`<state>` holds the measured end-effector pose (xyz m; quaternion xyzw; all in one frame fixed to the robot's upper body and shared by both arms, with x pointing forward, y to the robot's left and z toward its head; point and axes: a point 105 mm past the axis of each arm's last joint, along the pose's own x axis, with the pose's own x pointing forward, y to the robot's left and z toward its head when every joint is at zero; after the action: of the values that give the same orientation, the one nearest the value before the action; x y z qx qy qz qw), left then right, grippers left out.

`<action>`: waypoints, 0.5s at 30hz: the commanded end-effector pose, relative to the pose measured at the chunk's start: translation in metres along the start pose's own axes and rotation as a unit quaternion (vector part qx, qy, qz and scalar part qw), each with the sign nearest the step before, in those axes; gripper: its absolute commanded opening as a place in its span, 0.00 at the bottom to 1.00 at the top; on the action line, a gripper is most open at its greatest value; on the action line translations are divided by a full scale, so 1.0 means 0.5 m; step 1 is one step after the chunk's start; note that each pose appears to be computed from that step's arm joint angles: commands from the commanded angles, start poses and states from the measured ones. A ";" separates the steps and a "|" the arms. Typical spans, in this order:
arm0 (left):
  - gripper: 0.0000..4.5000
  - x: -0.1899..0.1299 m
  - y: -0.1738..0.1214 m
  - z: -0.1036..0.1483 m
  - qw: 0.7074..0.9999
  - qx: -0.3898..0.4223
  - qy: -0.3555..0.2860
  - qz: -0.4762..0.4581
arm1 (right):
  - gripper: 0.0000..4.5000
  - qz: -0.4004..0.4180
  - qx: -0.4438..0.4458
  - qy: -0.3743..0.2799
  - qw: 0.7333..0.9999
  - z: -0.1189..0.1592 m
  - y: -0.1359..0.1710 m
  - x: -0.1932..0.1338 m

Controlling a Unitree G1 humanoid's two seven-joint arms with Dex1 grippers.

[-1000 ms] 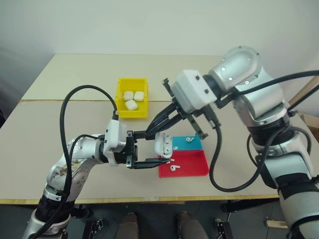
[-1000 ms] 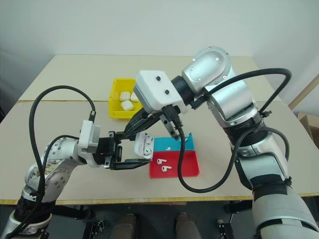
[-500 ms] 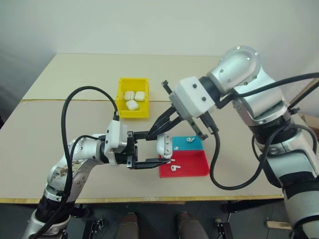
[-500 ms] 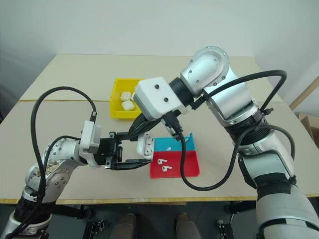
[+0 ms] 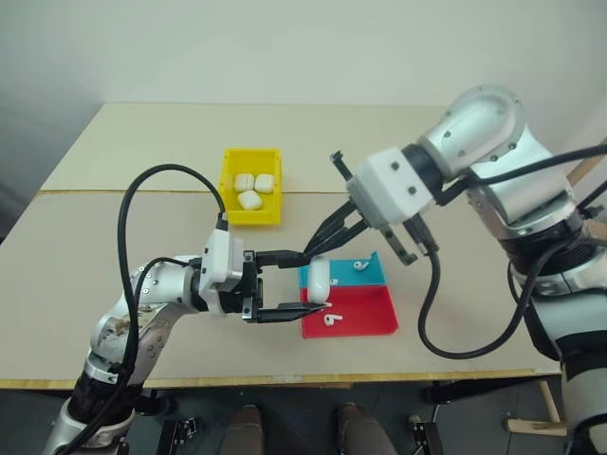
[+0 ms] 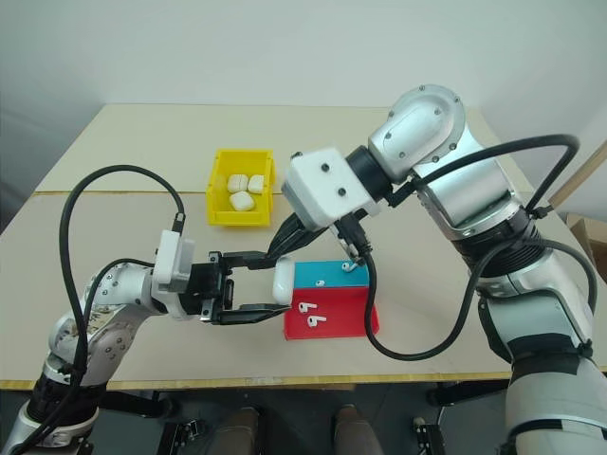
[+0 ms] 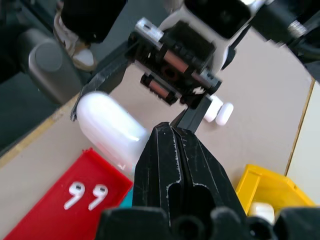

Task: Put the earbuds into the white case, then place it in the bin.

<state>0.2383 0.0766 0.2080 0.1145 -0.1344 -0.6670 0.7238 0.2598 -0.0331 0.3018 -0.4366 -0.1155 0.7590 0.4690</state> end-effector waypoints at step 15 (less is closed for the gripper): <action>0.62 -0.065 0.294 -0.069 0.874 0.110 0.145 0.449 | 0.00 -0.360 0.139 0.024 0.922 -0.080 0.053 -0.122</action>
<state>0.3758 0.1162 0.2232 0.1960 -0.1320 -0.2646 0.9350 0.2937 -0.1031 0.2832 -0.3006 -0.1196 0.5639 0.7598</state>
